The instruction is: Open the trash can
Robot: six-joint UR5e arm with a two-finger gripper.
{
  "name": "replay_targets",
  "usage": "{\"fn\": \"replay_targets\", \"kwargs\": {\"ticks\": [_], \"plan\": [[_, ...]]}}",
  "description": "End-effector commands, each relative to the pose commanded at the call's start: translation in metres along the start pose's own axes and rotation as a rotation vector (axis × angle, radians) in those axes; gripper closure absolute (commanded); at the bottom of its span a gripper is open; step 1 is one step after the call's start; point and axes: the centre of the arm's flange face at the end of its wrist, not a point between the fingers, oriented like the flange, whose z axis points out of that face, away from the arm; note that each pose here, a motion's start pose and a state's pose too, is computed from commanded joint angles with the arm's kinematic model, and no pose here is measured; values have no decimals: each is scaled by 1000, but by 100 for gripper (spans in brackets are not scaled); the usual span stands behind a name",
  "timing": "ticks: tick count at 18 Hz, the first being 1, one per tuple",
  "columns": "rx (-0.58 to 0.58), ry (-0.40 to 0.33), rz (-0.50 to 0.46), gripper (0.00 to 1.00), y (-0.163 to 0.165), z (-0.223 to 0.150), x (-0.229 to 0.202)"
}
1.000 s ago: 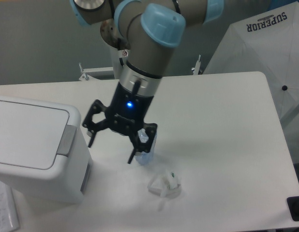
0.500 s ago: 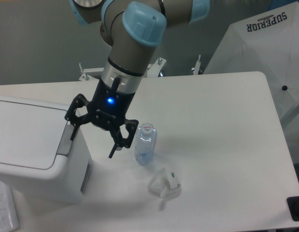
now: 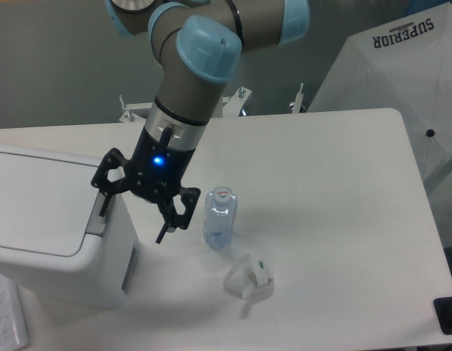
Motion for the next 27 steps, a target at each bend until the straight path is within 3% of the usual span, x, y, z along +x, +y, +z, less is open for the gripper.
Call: {"fn": "replay_targets", "kwargs": {"ticks": [13,16,21,24,27], "plan": [[1,-1,1,0,-2,0,-1],[35,-13,19,0,-16,-17,4],[106,-83,47,0,-35,-55,-18],[191,-159,103,0,-41,-56,-35],[185,-238,117,0,-35,-62,-59]]}}
